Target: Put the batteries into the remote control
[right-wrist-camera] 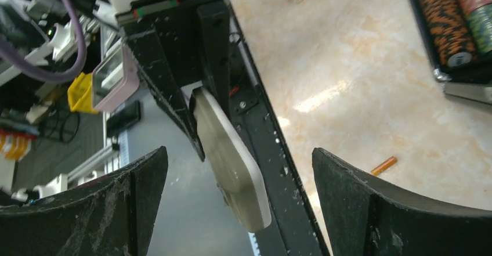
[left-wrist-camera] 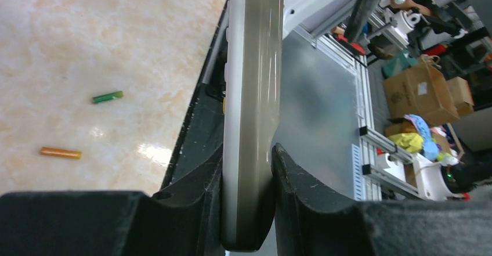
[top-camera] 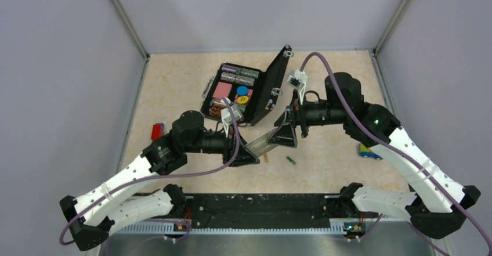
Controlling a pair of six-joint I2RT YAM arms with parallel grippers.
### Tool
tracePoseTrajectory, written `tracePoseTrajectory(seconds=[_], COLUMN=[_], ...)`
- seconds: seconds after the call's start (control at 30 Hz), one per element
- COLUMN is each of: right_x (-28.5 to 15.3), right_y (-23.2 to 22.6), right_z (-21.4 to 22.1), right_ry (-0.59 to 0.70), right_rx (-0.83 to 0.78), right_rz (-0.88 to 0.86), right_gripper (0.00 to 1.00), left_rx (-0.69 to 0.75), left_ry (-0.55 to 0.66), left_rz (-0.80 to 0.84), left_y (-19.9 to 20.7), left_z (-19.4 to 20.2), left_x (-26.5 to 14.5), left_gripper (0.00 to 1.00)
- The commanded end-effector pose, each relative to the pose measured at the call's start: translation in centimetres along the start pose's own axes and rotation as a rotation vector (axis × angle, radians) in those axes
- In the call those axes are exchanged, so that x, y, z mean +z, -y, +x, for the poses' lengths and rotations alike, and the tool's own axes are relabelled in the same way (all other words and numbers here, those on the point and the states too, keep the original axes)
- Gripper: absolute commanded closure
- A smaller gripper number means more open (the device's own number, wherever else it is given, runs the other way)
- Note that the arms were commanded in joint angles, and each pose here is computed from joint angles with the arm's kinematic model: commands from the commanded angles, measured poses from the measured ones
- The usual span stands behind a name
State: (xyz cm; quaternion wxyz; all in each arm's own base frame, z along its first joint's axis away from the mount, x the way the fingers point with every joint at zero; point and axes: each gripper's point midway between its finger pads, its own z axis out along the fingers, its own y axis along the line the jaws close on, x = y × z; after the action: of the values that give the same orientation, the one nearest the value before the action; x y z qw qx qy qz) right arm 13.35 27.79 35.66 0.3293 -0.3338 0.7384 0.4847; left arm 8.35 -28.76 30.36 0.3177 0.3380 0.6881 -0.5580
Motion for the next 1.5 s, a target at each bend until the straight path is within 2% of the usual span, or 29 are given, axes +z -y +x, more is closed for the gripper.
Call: tracePoseTrajectory(seconds=[0.0, 0.13, 0.43, 0.47, 0.5, 0.57, 0.6, 0.7, 0.73, 0.83, 0.9, 1.07, 1.23, 1.37, 1.47], right_x=[-1.5, -1.7, -1.0, -0.9, -0.7, -0.5, -0.4, -0.1, 0.1, 0.5, 0.8, 0.5, 0.7, 1.3, 1.7], right_y=[-3.4, -4.5, -4.7, -4.8, -4.7, -4.3, -4.1, -3.5, -3.2, -2.5, -1.7, -1.4, -0.7, 0.0, 0.6], right_z=[1.2, 2.4, 4.3, 4.2, 4.1, 3.9, 3.7, 3.6, 3.6, 3.7, 3.5, 2.1, 1.5, 1.7, 2.2], right_ry=[-0.031, -0.07, -0.128, -0.129, -0.127, -0.107, -0.095, -0.054, -0.036, 0.027, 0.083, 0.231, 0.276, 0.288, 0.29], right_rx=[-0.105, -0.068, -0.004, 0.006, 0.014, 0.031, 0.042, 0.124, 0.155, 0.253, 0.311, 0.387, 0.414, 0.446, 0.469], right_rz=[-0.195, -0.273, -0.366, -0.369, -0.367, -0.338, -0.324, -0.27, -0.257, -0.225, -0.197, -0.206, -0.181, -0.176, -0.166], right_gripper=[0.09, 0.23, 0.79, 0.86, 0.93, 1.0, 1.0, 1.0, 1.0, 1.0, 1.0, 1.0, 1.0, 1.0, 1.0], left_rx=[0.002, -0.014, -0.031, -0.037, -0.041, -0.057, -0.07, -0.085, -0.106, -0.144, -0.185, -0.279, -0.352, -0.382, -0.397], left_ry=[0.009, 0.033, 0.063, 0.074, 0.09, 0.133, 0.16, 0.271, 0.326, 0.474, 0.53, 0.543, 0.535, 0.529, 0.535], left_rz=[0.136, 0.148, 0.134, 0.125, 0.117, 0.083, 0.068, 0.024, -0.027, -0.027, -0.032, -0.123, -0.197, -0.176, -0.164], left_y=[3.2, 3.5, 3.1, 3.0, 2.9, 2.4, 2.2, 1.7, 0.7, 0.2, -0.5, -3.2, -5.1, -4.8, -4.4], left_z=[-1.8, -2.7, -3.1, -3.2, -3.3, -3.8, -4.1, -5.1, -5.4, -6.1, -6.0, -4.9, -4.2, -4.1, -4.2], left_x=[-0.1, 0.2, 0.5, 0.5, 0.4, 0.2, 0.1, -0.9, -1.3, -2.4, -2.8, -2.4, -1.8, -1.7, -2.0], left_gripper=[1.0, 1.0, 1.0, 0.96, 0.83, 0.52, 0.45, 0.35, 0.34, 0.34, 0.34, 0.33, 0.32, 0.38, 0.48])
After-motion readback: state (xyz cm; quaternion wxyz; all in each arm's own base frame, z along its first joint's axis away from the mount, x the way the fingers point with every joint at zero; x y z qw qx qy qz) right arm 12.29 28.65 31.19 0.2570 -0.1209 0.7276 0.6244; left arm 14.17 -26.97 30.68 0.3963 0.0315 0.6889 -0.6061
